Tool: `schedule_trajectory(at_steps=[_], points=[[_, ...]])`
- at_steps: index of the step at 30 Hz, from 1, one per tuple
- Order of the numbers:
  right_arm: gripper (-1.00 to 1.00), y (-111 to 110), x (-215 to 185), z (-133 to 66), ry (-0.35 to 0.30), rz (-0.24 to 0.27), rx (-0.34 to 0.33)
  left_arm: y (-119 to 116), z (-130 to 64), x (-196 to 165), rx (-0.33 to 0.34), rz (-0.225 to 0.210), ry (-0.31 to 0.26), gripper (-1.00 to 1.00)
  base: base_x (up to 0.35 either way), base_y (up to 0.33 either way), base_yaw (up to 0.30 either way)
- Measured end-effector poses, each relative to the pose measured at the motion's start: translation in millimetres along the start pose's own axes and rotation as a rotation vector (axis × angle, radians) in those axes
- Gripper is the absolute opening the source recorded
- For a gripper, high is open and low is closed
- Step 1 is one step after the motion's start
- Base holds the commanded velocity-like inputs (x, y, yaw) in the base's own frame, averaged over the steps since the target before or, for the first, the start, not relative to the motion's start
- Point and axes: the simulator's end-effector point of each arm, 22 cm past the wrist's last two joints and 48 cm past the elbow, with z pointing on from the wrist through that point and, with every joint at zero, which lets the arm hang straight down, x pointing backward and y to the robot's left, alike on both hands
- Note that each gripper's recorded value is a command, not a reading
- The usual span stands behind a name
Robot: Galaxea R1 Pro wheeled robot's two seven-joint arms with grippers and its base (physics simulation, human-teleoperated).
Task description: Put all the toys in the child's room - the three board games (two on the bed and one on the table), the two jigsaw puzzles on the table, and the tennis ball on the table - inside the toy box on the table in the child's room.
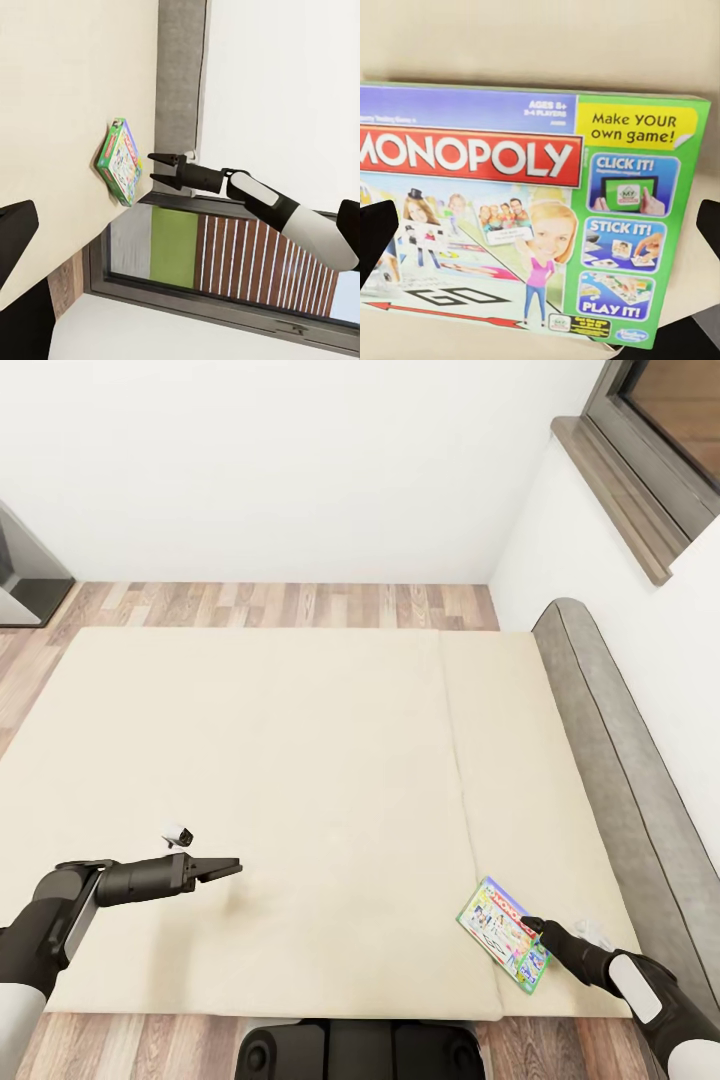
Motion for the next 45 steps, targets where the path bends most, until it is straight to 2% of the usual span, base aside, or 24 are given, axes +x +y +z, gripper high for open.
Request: schedule_trajectory(at_steps=[45], points=[[1.0, 2.2, 1.5, 0.4, 0.004, -0.009, -0.007, -0.2, 0.1, -0.1, 0.0, 0.001, 0.0, 1.0, 0.0, 0.0, 0.0]])
